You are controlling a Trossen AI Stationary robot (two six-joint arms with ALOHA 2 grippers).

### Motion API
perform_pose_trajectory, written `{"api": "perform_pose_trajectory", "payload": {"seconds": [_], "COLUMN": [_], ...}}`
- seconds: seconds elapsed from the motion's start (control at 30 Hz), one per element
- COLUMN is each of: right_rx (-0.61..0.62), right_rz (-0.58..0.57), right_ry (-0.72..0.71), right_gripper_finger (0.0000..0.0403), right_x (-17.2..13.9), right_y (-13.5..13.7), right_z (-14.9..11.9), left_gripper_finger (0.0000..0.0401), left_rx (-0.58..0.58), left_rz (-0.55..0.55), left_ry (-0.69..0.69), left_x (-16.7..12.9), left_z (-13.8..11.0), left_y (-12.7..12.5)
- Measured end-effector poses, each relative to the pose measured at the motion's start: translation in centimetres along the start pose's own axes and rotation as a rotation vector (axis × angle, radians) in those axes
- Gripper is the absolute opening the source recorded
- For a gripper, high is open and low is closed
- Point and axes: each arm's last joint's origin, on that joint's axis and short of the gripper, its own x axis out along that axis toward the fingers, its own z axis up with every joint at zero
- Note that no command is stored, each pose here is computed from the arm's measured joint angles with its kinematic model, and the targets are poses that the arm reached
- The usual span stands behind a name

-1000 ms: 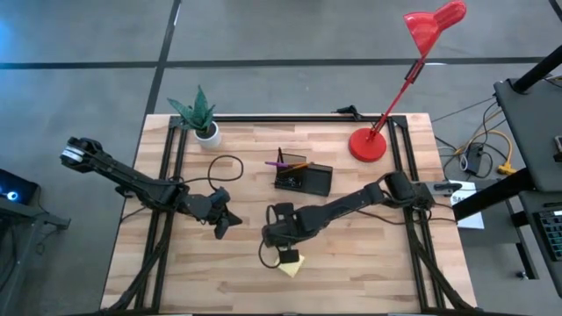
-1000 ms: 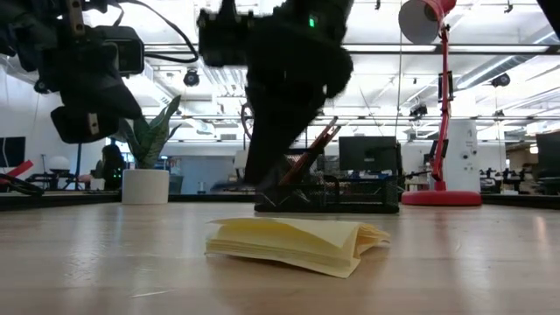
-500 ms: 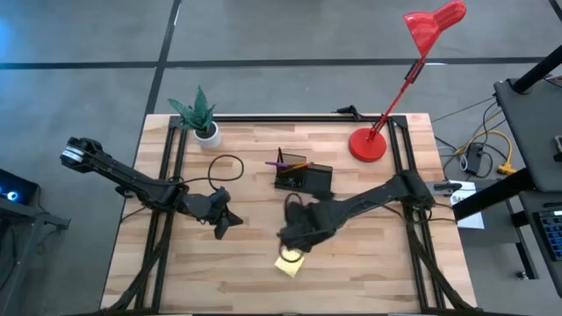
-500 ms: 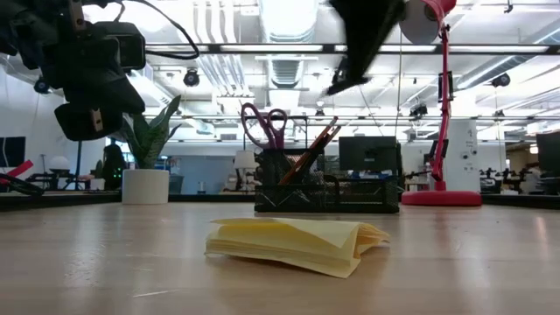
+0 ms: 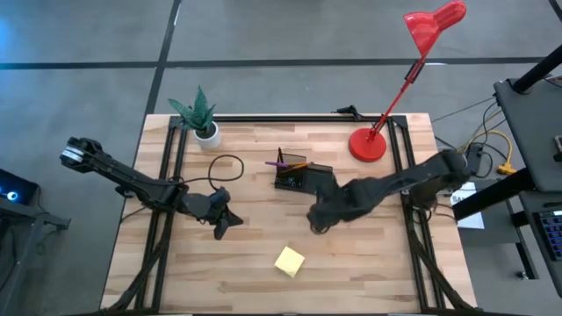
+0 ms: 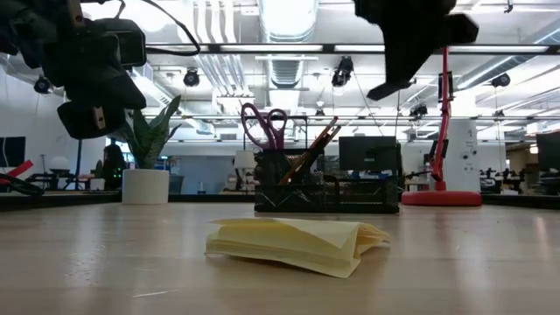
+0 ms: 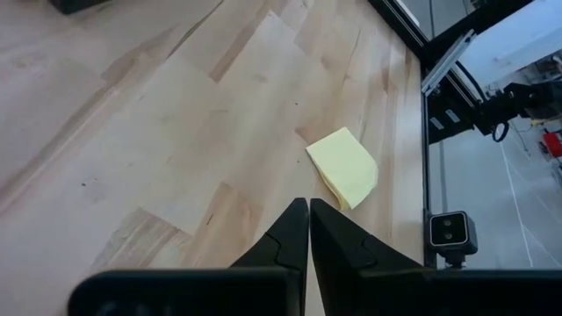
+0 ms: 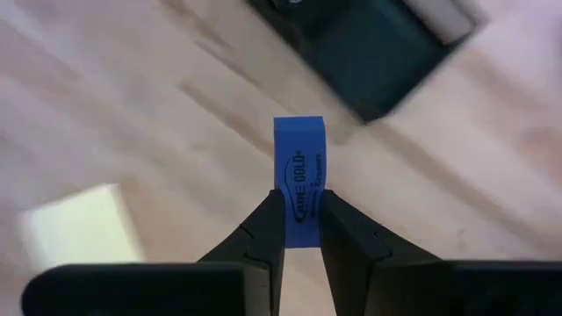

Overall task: Pick and place office supplies into organizer
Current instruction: Put the blue eraser into the black desk organizer, then put the yellow sticky note pad into the black desk organizer

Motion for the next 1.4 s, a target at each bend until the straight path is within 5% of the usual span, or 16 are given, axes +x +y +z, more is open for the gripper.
{"api": "perform_pose_trajectory", "payload": {"seconds": [0.2, 0.4, 0.9, 1.17, 1.4], "right_rx": [0.126, 0.093, -0.264, -0.284, -0.241], "right_rz": [0.232, 0.439, 0.280, 0.187, 0.150], "right_ry": [0.025, -0.004, -0.094, -0.078, -0.119], "right_gripper_finger": [0.0051, 0.0051, 0.0052, 0.0060, 0.0120], "right_x": [2.9, 4.8, 11.1, 13.4, 13.3], "right_y": [-3.3, -3.3, 0.0, 0.4, 0.8], "right_z": [2.2, 4.3, 10.3, 11.9, 12.5], "left_gripper_finger": [0.0000, 0.0000, 0.0000, 0.0000, 0.0000], "left_rx": [-0.002, -0.007, -0.011, -0.013, -0.013], "left_rz": [-0.011, -0.013, -0.013, -0.004, -0.002], "left_ry": [0.010, 0.014, 0.012, 0.002, -0.002], "left_x": [0.0, 0.0, 0.0, 0.0, 0.0], "left_z": [0.0, 0.0, 0.0, 0.0, 0.0], "left_y": [0.0, 0.0, 0.0, 0.0, 0.0]}}
